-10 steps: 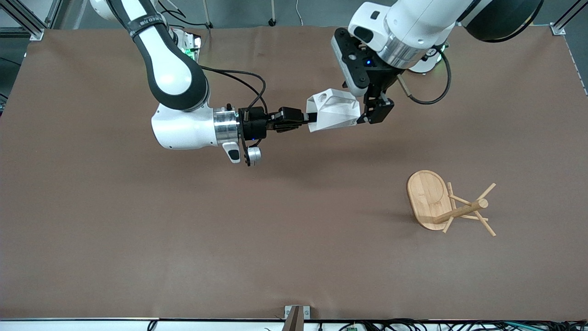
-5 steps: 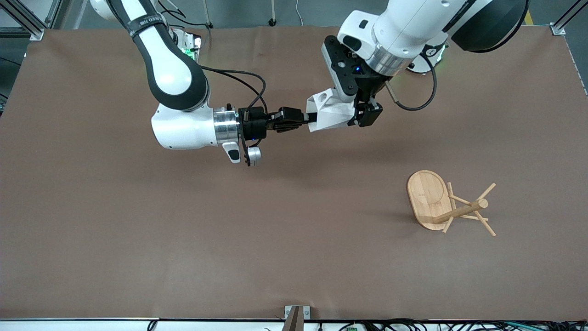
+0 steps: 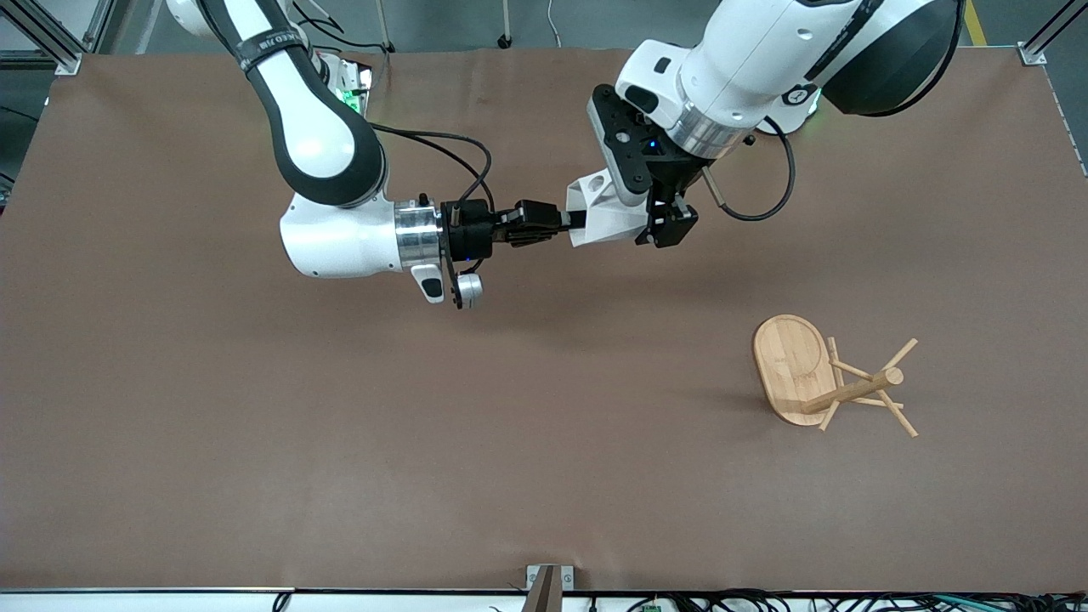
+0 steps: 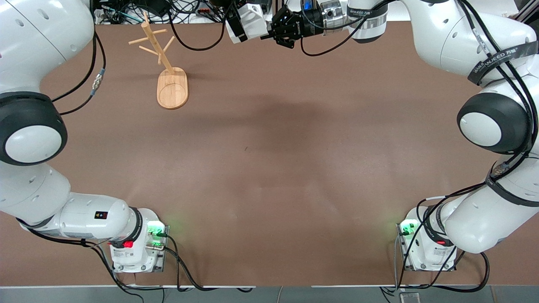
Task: Hang cup on rack
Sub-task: 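Grasp the cup with the left gripper from the right gripper, then carry the cup with the left gripper while the right gripper retracts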
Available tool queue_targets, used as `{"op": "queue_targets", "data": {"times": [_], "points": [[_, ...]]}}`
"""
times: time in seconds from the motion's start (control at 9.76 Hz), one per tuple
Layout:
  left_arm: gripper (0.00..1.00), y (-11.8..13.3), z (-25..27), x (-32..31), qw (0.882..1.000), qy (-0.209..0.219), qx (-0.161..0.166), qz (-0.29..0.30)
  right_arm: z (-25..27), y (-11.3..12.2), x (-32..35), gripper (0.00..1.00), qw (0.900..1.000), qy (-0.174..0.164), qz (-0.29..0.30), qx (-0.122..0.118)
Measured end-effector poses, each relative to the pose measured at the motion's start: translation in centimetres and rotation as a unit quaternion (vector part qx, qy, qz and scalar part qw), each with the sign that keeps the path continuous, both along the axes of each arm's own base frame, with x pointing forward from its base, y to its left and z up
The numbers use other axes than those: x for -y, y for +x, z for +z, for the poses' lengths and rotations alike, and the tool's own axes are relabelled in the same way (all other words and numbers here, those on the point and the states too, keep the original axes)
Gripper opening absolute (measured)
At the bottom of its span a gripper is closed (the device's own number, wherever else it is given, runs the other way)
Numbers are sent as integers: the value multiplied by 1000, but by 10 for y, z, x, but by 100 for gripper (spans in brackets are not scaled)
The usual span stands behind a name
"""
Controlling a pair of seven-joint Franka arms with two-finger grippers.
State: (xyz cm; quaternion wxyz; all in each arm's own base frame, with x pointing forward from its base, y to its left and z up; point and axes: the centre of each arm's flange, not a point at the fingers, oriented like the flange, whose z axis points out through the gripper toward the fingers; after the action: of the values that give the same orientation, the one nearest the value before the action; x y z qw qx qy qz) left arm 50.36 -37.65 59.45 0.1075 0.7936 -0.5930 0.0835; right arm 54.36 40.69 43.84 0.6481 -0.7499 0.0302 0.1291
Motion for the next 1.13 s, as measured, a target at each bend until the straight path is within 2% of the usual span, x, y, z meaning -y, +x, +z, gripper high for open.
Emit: {"op": "queue_targets", "data": {"times": [0.1, 0.2, 0.51, 0.72, 0.82, 0.92, 1.13], "points": [[89, 0, 0, 0, 1000, 0, 0, 0, 0, 0, 0, 10, 1000, 0, 0, 0], [77, 0, 1, -1, 1000, 2, 2, 0, -1, 0, 0, 10, 1000, 0, 0, -1], [77, 0, 4, -2, 1000, 3, -1, 6, 1, 0, -1, 11, 1000, 2, 0, -1], [77, 9, 6, -24, 997, 15, -24, 66, 6, 5, 3, 37, 1000, 5, -4, 4], [77, 19, 7, -44, 993, 19, -35, 107, 8, 11, 11, 55, 1000, 4, -10, 7], [77, 28, 6, -62, 987, 26, -51, 151, 9, 20, 27, 69, 1000, -12, -13, 21], [77, 38, 1, -88, 961, 42, -84, 262, 12, 49, 91, 99, 994, -85, -18, 66]]}}
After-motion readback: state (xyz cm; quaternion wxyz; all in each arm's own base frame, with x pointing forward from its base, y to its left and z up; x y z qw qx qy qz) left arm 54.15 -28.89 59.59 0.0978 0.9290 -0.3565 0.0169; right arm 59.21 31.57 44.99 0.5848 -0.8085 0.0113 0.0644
